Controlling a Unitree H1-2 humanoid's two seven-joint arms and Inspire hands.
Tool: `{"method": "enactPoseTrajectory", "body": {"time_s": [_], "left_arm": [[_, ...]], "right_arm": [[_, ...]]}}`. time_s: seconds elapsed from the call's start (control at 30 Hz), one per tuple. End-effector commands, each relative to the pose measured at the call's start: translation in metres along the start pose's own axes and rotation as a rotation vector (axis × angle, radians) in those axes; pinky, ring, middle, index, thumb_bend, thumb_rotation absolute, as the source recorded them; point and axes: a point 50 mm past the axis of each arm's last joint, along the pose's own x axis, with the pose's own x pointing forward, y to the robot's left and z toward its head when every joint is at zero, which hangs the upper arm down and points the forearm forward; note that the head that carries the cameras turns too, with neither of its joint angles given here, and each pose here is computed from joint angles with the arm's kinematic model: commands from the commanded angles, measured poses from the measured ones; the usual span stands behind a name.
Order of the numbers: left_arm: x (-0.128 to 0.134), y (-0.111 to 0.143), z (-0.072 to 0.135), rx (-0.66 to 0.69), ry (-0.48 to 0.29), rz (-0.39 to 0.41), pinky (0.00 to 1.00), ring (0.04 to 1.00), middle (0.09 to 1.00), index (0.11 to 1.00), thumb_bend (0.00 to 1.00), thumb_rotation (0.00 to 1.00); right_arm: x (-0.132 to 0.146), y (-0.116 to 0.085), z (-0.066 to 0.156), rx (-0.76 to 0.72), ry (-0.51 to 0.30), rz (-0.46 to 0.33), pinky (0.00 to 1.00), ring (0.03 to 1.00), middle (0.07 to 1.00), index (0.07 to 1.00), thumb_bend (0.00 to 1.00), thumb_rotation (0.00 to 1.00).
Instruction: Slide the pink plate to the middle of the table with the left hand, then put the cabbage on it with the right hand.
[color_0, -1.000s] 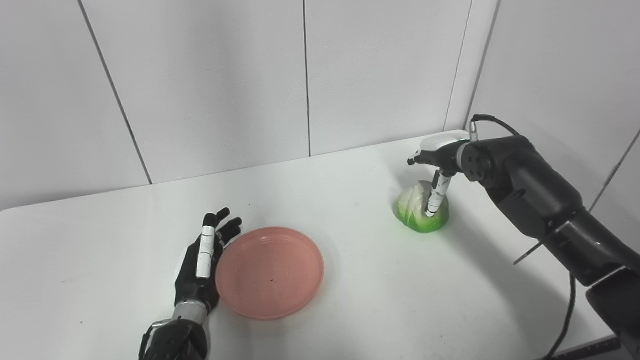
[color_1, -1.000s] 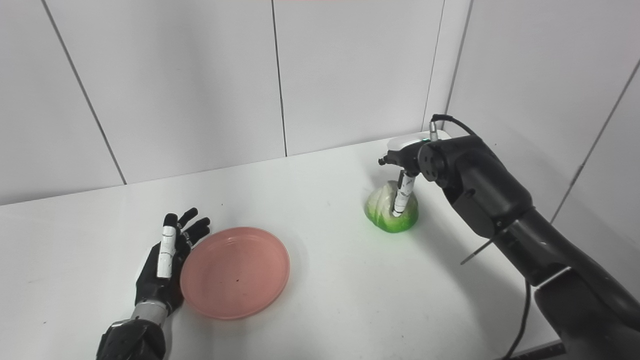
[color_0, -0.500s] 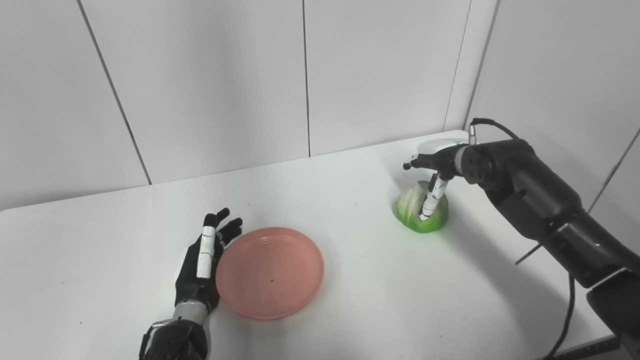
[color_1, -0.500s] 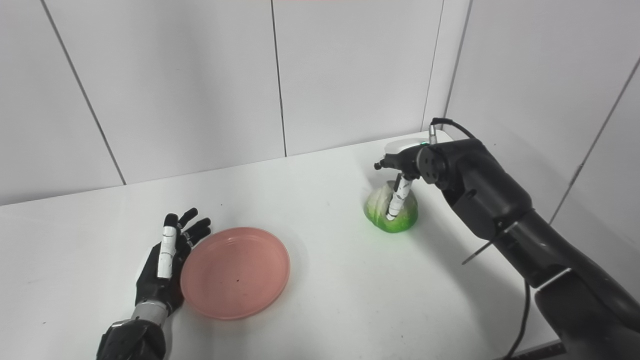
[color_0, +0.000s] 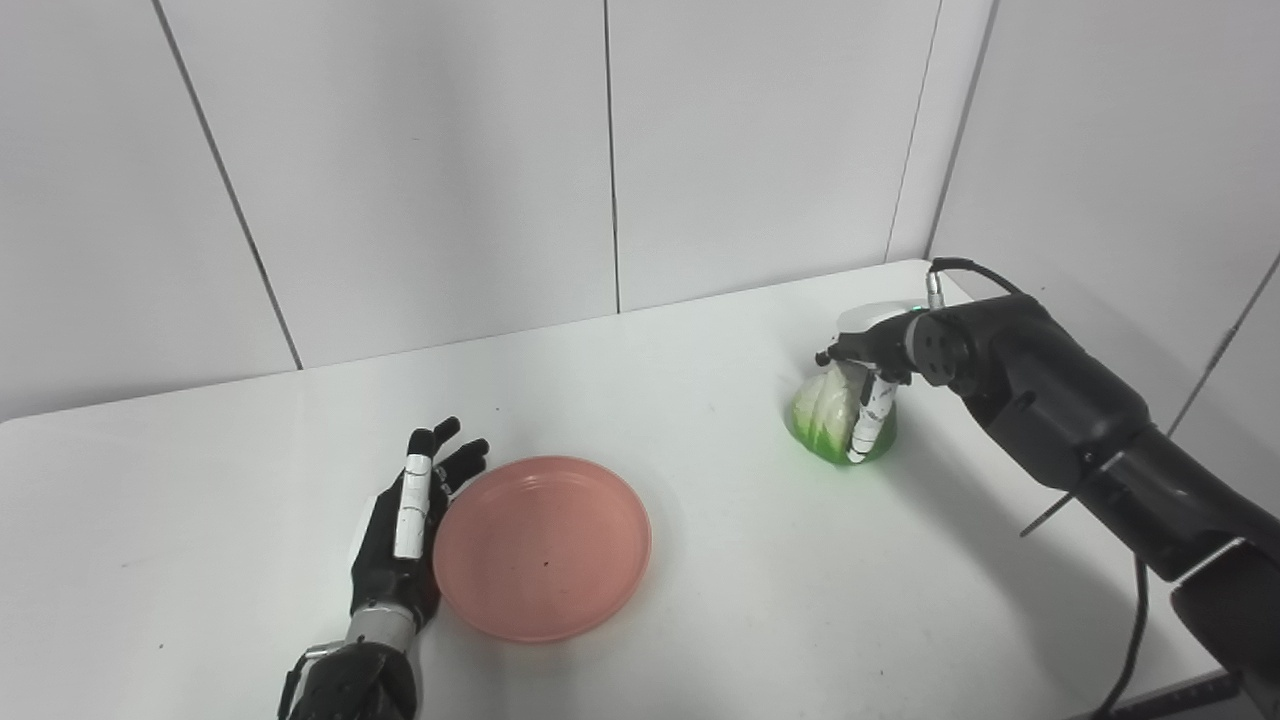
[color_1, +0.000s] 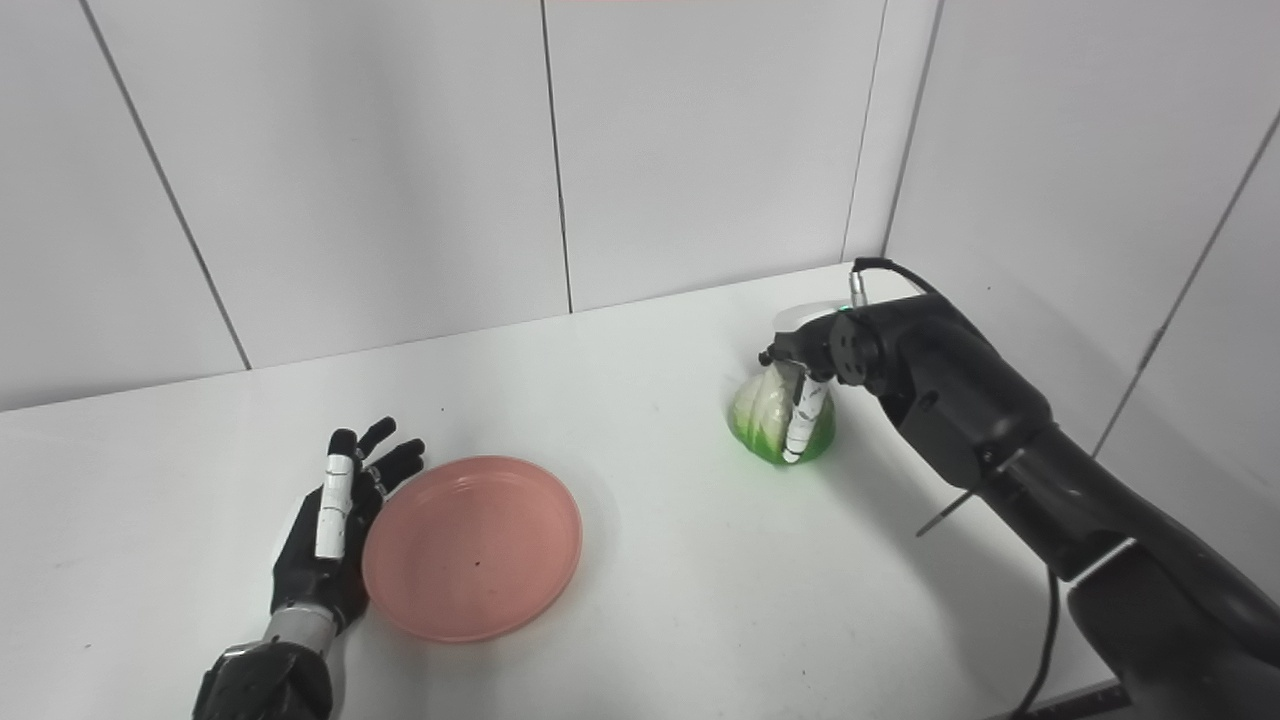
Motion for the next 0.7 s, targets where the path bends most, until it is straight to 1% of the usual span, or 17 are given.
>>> {"method": "enactPoseTrajectory", "body": {"time_s": [0.0,0.07,0.13,0.2,0.23,0.27,0.33,0.4,0.43,0.47,0.53,0.6,0.67], "left_arm": [[-0.006,0.0,-0.017,-0.002,0.099,0.016,0.79,0.84,0.782,0.852,0.86,0.92],[-0.006,0.0,-0.017,0.002,0.099,0.017,0.8,0.839,0.787,0.856,0.86,0.92],[-0.007,0.0,-0.018,0.002,0.101,0.02,0.8,0.837,0.788,0.856,0.87,0.93],[-0.007,0.001,-0.018,0.003,0.103,0.02,0.79,0.837,0.788,0.857,0.87,0.93],[-0.007,0.001,-0.018,0.004,0.103,0.02,0.79,0.837,0.788,0.859,0.87,0.93],[-0.007,0.001,-0.018,0.004,0.104,0.02,0.78,0.834,0.785,0.858,0.87,0.93],[-0.008,0.001,-0.019,0.003,0.105,0.021,0.78,0.833,0.783,0.857,0.87,0.93],[-0.008,0.001,-0.018,0.004,0.107,0.021,0.77,0.828,0.777,0.856,0.87,0.92],[-0.008,0.001,-0.018,0.004,0.107,0.021,0.77,0.828,0.777,0.856,0.87,0.92],[-0.008,0.001,-0.019,0.002,0.107,0.019,0.77,0.828,0.776,0.857,0.87,0.92],[-0.008,0.001,-0.019,-0.002,0.107,0.013,0.79,0.831,0.779,0.863,0.87,0.92],[-0.008,0.0,-0.018,-0.005,0.109,0.011,0.81,0.83,0.775,0.867,0.87,0.92],[-0.008,0.0,-0.018,-0.01,0.11,0.01,0.81,0.829,0.772,0.867,0.87,0.92]], "right_arm": [[-0.007,-0.02,-0.008,0.015,0.003,-0.065,0.66,0.916,0.998,0.917,1.0,0.29],[-0.004,-0.016,-0.01,0.054,-0.019,-0.077,0.66,0.922,1.0,0.9,1.0,0.29],[-0.001,-0.011,-0.013,0.106,-0.046,-0.104,0.61,0.848,0.983,0.867,1.0,0.26],[0.001,-0.007,-0.014,0.136,-0.069,-0.137,0.6,0.828,0.969,0.848,1.0,0.24],[0.003,-0.004,-0.015,0.152,-0.084,-0.157,0.62,0.819,0.934,0.831,1.0,0.22],[0.004,-0.001,-0.016,0.167,-0.1,-0.175,0.67,0.819,0.896,0.814,1.0,0.2],[0.006,0.003,-0.017,0.195,-0.123,-0.204,0.69,0.818,0.882,0.807,1.0,0.19],[0.009,0.009,-0.019,0.228,-0.139,-0.231,0.74,0.806,0.84,0.784,1.0,0.18],[0.009,0.011,-0.019,0.24,-0.145,-0.24,0.72,0.776,0.813,0.774,1.0,0.16],[0.011,0.014,-0.02,0.273,-0.154,-0.257,0.72,0.766,0.804,0.77,1.0,0.16],[0.014,0.022,-0.021,0.317,-0.165,-0.296,0.6,0.663,0.711,0.735,1.0,0.13],[0.016,0.028,-0.022,0.347,-0.177,-0.324,0.53,0.598,0.661,0.706,0.99,0.14],[0.017,0.032,-0.023,0.373,-0.185,-0.339,0.5,0.575,0.642,0.698,0.98,0.13]]}}
